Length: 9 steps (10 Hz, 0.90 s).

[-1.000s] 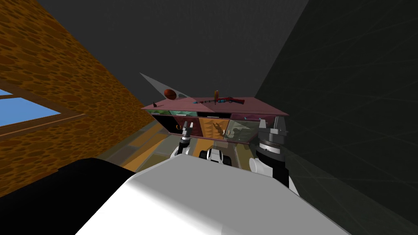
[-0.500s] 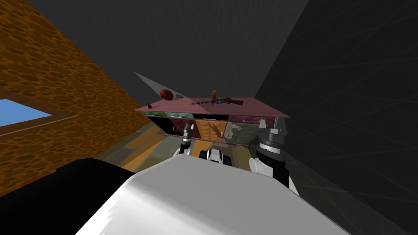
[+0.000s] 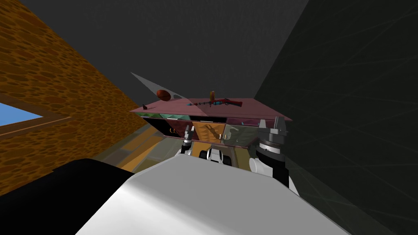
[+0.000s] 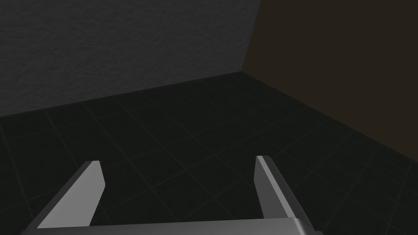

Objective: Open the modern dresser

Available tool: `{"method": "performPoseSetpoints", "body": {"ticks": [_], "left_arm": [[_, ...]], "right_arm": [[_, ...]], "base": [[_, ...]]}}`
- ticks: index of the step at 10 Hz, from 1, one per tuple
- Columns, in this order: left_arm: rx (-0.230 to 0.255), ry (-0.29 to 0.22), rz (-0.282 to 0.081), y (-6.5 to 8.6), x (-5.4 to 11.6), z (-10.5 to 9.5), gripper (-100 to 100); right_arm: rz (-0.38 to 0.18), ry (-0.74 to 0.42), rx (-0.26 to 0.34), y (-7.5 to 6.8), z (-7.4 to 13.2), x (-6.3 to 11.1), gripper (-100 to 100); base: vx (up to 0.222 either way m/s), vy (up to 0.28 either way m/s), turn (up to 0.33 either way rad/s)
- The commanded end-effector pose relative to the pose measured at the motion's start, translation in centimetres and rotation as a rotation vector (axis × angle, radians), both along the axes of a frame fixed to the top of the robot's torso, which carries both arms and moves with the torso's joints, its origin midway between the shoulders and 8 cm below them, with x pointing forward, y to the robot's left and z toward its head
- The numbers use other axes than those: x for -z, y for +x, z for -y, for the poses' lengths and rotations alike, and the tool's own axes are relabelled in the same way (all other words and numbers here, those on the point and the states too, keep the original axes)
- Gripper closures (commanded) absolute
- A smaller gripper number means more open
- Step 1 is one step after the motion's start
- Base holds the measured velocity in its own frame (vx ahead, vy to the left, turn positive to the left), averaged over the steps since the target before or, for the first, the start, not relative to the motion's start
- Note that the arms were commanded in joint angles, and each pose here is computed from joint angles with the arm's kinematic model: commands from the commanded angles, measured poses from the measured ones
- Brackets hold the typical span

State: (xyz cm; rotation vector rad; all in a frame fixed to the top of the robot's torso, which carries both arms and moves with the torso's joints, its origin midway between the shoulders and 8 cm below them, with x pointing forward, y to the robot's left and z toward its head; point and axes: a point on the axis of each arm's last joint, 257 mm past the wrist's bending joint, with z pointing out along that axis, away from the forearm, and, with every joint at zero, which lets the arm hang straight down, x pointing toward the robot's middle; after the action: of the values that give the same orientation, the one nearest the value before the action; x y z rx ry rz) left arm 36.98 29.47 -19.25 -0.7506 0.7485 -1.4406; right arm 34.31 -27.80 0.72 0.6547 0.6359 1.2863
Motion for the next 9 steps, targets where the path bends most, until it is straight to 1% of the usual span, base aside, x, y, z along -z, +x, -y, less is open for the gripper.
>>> {"method": "performPoseSetpoints", "body": {"ticks": [1, 2, 5, 7, 9], "left_arm": [[-0.002, -0.010, -0.011, -0.3, 1.6, 0.2, -100], [-0.003, -0.010, -0.017, -0.3, 1.8, 0.2, -100], [-0.005, -0.021, -0.034, -0.6, 3.6, 0.4, -100], [-0.007, -0.029, -0.042, -0.8, 4.5, 0.5, -100], [-0.009, -0.045, -0.047, -1.0, 5.3, 0.9, -100]], "right_arm": [[0.000, 0.000, 0.000, 0.0, 0.0, 0.0, 0], [0.000, 0.000, 0.000, 0.0, 0.0, 0.0, 0], [0.000, 0.000, 0.000, 0.0, 0.0, 0.0, 0], [0.000, 0.000, 0.000, 0.0, 0.0, 0.0, 0], [0.000, 0.000, 0.000, 0.0, 0.0, 0.0, 0]], "base": [[0.138, -0.079, 0.002], [0.100, -0.052, 0.001], [0.092, -0.059, -0.002], [0.099, -0.070, 0.001], [0.078, -0.053, -0.001]]}}
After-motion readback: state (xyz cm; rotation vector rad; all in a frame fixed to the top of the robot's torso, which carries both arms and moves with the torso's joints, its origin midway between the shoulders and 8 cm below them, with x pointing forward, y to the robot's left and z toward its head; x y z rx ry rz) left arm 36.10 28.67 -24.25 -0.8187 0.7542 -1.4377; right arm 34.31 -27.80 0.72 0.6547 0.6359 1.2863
